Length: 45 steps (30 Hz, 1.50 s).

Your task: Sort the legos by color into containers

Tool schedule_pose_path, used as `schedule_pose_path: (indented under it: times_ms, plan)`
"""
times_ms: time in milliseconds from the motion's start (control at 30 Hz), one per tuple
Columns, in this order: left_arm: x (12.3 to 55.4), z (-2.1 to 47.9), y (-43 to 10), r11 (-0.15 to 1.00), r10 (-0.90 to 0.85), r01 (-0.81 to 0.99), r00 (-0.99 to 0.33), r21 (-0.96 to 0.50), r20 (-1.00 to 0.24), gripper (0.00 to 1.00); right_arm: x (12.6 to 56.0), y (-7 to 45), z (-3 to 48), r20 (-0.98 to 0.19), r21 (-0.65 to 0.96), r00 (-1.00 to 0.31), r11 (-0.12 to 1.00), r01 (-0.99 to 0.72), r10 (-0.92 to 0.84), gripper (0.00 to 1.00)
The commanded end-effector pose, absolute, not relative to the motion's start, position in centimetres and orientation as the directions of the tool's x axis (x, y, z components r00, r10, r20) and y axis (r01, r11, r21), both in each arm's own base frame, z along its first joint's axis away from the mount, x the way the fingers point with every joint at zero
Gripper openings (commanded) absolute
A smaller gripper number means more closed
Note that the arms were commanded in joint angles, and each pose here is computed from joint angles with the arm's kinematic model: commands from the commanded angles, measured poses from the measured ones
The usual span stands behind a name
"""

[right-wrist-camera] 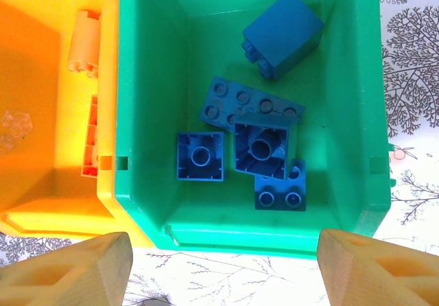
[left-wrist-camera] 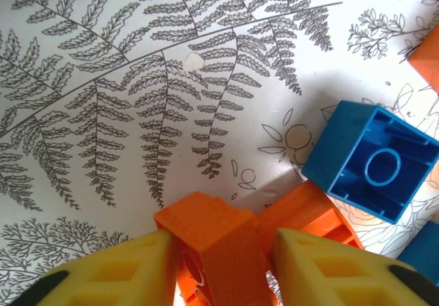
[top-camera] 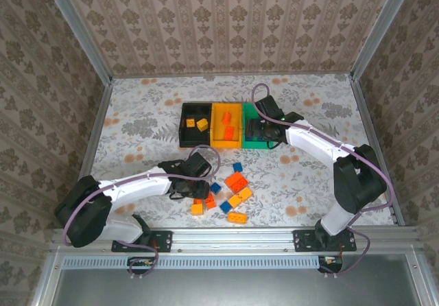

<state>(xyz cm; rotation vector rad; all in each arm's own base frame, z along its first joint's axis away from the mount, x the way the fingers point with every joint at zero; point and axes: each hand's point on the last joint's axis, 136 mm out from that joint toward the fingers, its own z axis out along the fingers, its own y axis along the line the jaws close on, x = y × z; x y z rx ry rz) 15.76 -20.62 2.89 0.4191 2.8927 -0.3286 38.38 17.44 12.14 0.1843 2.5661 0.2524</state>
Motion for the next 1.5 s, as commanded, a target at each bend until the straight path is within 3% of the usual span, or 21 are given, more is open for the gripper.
schedule_pose_path:
  times_ms: [0, 100, 300, 567, 733, 933, 1000, 1100, 1267, 1467]
  plan:
    - [15.2, 2.1, -18.9, 0.949, 0.268, 0.293, -0.944, -0.114, -0.193, 0.35, 38.5, 17.0, 13.6, -0.534, 0.243, -0.818, 0.965, 0.095, 0.215, 0.73]
    - [15.7, 3.2, -18.9, 0.948, 0.273, 0.301, -0.937, -0.107, -0.219, 0.3, 38.5, 16.9, 14.0, -0.538, 0.247, -0.813, 0.964, 0.099, 0.221, 0.73]
    - [18.8, 8.8, -20.2, 0.937, 0.28, 0.335, -0.889, -0.098, -0.362, 0.29, 38.1, 16.4, 14.4, -0.545, 0.26, -0.804, 0.96, 0.107, 0.237, 0.73]
    - [28.7, 16.4, -26.1, 0.91, 0.261, 0.396, -0.776, -0.122, -0.574, 0.29, 36.5, 15.4, 14.1, -0.54, 0.275, -0.8, 0.953, 0.127, 0.262, 0.73]
    - [34.9, 16.9, -30.6, 0.9, 0.29, 0.427, -0.741, -0.091, -0.606, 0.28, 35.6, 14.8, 13.4, -0.53, 0.266, -0.806, 0.954, 0.138, 0.265, 0.73]
    - [41.5, 14.4, -31.5, 0.927, 0.277, 0.372, -0.763, -0.046, -0.584, 0.28, 34.9, 14.3, 13.3, -0.533, 0.27, -0.802, 0.953, 0.141, 0.269, 0.73]
    - [42.6, 13.5, -31.9, 0.929, 0.277, 0.366, -0.773, -0.045, -0.57, 0.33, 34.8, 14.4, 13.5, -0.535, 0.273, -0.801, 0.952, 0.135, 0.267, 0.74]
    - [43.2, 13.0, -32.8, 0.925, 0.281, 0.376, -0.776, -0.056, -0.564, 0.5, 34.5, 14.3, 13.6, -0.535, 0.273, -0.803, 0.953, 0.131, 0.263, 0.74]
    - [42.5, 15.6, -33.6, 0.915, 0.263, 0.393, -0.757, -0.095, -0.599, 0.7, 34.2, 14.1, 13.7, -0.536, 0.275, -0.801, 0.952, 0.132, 0.266, 0.75]
    - [36.5, 19.2, -33.0, 0.876, 0.27, 0.456, -0.73, -0.153, -0.628, 0.88, 33.8, 14.4, 14.7, -0.544, 0.304, -0.796, 0.946, 0.109, 0.266, 0.75]
